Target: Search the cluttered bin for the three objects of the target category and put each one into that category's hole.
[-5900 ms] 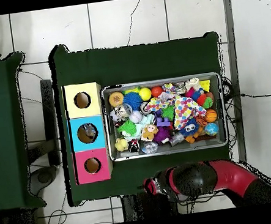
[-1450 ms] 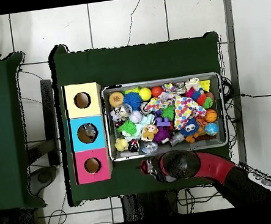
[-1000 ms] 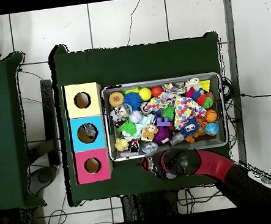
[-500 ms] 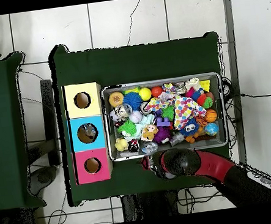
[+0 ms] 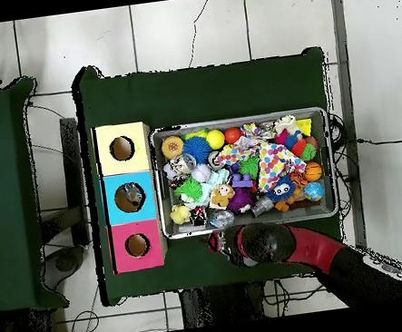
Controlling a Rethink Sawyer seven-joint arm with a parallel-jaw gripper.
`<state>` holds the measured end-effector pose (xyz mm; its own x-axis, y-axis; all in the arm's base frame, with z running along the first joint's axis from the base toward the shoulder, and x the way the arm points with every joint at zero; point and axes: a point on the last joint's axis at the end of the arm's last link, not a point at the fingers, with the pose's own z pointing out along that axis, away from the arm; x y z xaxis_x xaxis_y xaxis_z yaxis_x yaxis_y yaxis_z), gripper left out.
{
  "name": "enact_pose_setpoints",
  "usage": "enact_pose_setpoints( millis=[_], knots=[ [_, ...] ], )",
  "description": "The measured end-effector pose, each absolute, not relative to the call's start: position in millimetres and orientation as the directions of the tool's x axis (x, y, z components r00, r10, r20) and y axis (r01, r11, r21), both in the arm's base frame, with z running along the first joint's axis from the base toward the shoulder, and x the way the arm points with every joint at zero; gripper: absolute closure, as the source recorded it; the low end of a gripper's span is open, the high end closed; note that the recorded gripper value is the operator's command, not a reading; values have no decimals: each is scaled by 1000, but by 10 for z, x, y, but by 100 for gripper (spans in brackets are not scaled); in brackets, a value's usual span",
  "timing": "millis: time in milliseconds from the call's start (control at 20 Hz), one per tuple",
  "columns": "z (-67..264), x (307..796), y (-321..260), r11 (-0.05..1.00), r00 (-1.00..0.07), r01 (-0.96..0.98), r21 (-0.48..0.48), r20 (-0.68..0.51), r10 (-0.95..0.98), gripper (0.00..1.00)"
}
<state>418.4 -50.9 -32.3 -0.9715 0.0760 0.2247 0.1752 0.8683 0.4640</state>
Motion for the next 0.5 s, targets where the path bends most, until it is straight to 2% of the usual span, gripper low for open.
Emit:
enact_pose_setpoints(
  millis=[500],
  knots=[
    [-301,4232,-573,876,-974,171,452,211,81,0]
  ],
)
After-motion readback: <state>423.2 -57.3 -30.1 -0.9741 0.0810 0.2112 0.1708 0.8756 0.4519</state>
